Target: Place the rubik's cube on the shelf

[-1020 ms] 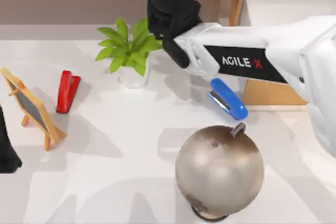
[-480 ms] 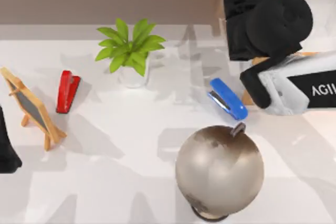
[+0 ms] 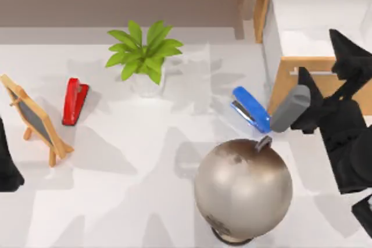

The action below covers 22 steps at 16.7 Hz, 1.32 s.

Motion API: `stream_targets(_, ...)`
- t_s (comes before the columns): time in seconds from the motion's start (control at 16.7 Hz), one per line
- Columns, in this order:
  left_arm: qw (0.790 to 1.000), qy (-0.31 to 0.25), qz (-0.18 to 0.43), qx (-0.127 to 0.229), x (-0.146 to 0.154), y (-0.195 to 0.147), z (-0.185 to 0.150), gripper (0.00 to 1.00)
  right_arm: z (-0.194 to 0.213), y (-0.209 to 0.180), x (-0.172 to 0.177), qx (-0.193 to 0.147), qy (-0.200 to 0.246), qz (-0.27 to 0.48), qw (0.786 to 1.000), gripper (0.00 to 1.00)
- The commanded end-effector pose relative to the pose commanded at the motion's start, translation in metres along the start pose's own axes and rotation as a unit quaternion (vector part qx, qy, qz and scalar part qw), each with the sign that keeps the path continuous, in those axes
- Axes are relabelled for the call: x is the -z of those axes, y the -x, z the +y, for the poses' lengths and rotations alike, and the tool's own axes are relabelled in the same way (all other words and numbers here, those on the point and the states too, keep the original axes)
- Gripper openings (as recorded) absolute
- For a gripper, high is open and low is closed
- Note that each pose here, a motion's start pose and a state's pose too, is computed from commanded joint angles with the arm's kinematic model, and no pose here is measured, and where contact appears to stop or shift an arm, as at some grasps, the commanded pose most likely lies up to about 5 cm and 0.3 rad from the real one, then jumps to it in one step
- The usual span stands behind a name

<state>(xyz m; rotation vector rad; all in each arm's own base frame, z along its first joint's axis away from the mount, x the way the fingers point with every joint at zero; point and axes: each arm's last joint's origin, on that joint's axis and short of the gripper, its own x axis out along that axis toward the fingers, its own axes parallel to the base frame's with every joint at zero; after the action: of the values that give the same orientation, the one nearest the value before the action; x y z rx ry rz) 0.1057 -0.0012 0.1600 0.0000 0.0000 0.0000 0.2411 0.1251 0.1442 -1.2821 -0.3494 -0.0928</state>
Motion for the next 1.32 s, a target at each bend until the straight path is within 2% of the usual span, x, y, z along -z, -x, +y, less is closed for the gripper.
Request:
stream_targets(0.18, 1.0, 0.0, 0.0, 0.0, 0.0, 0.0, 0.0, 1.0, 0.016, 0.027, 0.035, -0.078, 0.093, 0.042, 0.992, 1.0)
stream_targets(0.3, 1.0, 0.0, 0.0, 0.0, 0.0, 0.0, 0.0, 1.0, 0.027, 0.035, 0.054, -0.126, 0.127, 0.075, 0.981, 1.0)
stream_targets(0.36, 1.0, 0.0, 0.0, 0.0, 0.0, 0.0, 0.0, 1.0, 0.03, 0.036, 0.059, -0.139, 0.134, 0.085, 0.977, 1.0)
stream_targets(0.6, 1.0, 0.0, 0.0, 0.0, 0.0, 0.0, 0.0, 1.0, 0.032, 0.036, 0.061, -0.144, 0.136, 0.089, 0.976, 1.0)
stream_targets(0.66, 1.0, 0.0, 0.0, 0.0, 0.0, 0.0, 0.0, 1.0, 0.038, 0.038, 0.063, -0.162, 0.14, 0.09, 0.973, 1.0)
stream_targets(0.9, 1.0, 0.0, 0.0, 0.0, 0.0, 0.0, 0.0, 1.0, 0.035, 0.03, 0.062, -0.144, 0.136, 0.089, 0.976, 1.0)
stream_targets(1.32, 1.0, 0.0, 0.0, 0.0, 0.0, 0.0, 0.0, 1.0, 0.038, 0.015, 0.066, -0.144, 0.136, 0.089, 0.976, 1.0)
